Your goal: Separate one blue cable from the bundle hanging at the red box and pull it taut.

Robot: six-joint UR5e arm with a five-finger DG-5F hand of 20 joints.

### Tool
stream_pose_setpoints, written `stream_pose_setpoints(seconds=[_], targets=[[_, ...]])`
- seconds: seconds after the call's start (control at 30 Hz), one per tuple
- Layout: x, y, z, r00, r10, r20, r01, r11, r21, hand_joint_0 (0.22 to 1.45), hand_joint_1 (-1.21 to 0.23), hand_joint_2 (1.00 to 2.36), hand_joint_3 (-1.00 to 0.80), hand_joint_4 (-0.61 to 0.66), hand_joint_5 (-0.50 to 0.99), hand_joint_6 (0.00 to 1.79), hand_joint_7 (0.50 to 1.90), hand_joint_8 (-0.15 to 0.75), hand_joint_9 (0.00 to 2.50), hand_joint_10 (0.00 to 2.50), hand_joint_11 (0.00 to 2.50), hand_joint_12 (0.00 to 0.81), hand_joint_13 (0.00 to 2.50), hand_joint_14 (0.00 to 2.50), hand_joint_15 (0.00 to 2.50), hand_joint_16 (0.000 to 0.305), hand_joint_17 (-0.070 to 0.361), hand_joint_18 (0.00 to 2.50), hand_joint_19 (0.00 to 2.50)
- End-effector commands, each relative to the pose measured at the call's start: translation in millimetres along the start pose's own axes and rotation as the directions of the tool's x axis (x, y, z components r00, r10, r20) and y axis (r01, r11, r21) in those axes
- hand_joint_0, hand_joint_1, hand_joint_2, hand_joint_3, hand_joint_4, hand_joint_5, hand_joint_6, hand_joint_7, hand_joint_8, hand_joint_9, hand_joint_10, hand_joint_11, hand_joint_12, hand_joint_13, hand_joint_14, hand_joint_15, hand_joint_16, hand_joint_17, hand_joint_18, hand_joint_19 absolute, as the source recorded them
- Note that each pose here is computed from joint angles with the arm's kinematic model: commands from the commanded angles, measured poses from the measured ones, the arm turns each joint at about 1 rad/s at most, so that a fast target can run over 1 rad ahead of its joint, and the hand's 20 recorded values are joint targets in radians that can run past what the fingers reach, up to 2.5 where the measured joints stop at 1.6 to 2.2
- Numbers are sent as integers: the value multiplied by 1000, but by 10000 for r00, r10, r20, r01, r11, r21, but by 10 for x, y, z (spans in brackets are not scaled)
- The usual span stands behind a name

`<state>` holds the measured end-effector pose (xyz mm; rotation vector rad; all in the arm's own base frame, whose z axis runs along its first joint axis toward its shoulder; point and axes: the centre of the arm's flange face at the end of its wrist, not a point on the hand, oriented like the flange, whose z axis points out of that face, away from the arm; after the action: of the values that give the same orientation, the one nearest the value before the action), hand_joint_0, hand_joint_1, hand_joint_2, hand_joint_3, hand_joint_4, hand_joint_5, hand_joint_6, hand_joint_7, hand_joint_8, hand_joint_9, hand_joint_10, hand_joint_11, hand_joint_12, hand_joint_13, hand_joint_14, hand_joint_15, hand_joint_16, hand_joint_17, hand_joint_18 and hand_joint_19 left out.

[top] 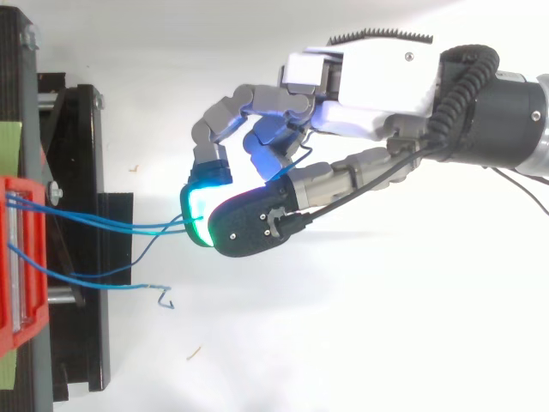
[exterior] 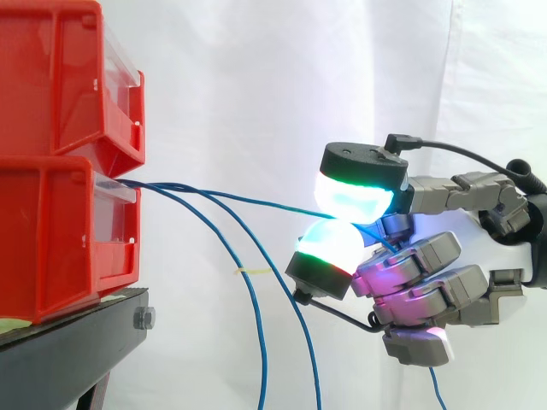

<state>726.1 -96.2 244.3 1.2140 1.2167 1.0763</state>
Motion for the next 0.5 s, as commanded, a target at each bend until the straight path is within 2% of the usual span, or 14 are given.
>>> stream_pose_setpoints(seconds=[0.0, 0.47], targets=[[0, 3, 1, 10000, 1, 0, -1, 10000, -5, 673, -767, 1006, -83, 65, -189, 912, 1075, 456, 744, 1855, 1075, 484, 985, 1222, 1163, 58, 131, 1217, 982], [0, -5, -2, 10000, -1, -1, 1, 10000, 10, 678, -770, 1006, -93, 52, -188, 911, 1080, 450, 742, 1857, 1067, 478, 975, 1225, 1157, 58, 130, 1213, 990]])
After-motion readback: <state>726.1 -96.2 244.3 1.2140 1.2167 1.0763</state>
